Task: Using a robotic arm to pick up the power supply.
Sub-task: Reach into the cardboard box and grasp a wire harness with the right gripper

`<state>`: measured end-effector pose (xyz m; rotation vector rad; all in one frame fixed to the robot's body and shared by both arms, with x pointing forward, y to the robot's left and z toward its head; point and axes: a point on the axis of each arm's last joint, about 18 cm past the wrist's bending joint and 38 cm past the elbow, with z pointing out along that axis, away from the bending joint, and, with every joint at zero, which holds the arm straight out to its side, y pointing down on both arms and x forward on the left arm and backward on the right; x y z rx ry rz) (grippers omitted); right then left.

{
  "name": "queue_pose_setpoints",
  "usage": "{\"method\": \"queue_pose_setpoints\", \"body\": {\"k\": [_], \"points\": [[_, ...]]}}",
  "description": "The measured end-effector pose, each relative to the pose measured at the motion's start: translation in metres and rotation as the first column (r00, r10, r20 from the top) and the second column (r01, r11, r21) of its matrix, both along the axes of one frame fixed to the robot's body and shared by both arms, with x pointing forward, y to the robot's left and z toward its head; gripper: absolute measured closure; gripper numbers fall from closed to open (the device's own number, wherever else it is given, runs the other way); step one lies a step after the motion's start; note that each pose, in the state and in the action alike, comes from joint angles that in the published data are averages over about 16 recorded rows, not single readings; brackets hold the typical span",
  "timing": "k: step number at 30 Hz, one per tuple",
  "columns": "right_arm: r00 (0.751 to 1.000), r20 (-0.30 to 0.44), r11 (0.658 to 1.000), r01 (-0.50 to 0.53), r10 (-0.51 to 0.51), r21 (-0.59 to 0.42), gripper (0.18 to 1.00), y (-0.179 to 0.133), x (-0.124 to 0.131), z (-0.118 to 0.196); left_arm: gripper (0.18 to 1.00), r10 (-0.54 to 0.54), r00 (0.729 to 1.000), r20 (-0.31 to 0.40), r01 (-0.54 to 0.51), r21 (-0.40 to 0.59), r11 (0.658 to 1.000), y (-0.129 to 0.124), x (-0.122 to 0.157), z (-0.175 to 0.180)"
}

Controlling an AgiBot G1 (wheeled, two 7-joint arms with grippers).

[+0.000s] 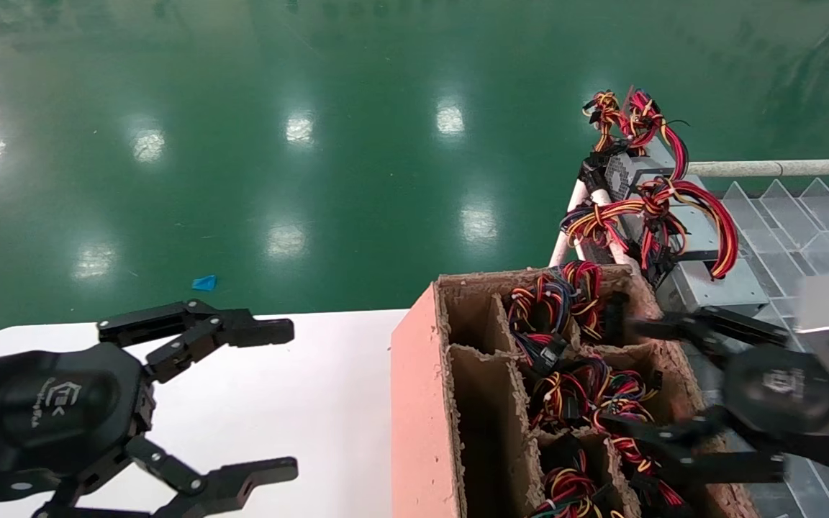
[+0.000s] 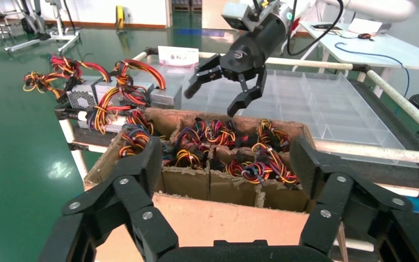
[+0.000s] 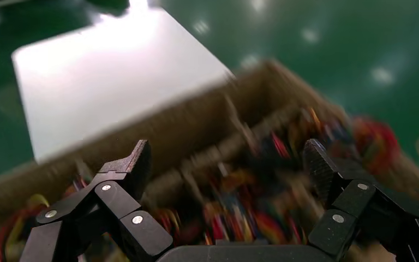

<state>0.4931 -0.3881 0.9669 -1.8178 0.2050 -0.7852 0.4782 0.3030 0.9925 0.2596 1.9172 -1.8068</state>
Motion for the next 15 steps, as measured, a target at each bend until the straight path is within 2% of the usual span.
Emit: {"method": "queue_pose_setpoints", "body": {"k": [6,15], "points": [[0.994,-0.067,0.996,0.087,-0.087,-0.013,0.179,-0.021,-0.006,-0.014,0.379,0.000,1.000,0.000,0.000,0.000,1.000,0.000,0.000,0.000],[0.984,-0.125,0.992,0.128,-0.127,0.004,0.210,-0.030,-0.006,-0.035,0.572,0.000,1.000,0.000,0.000,0.000,1.000,0.000,0.000,0.000]]}}
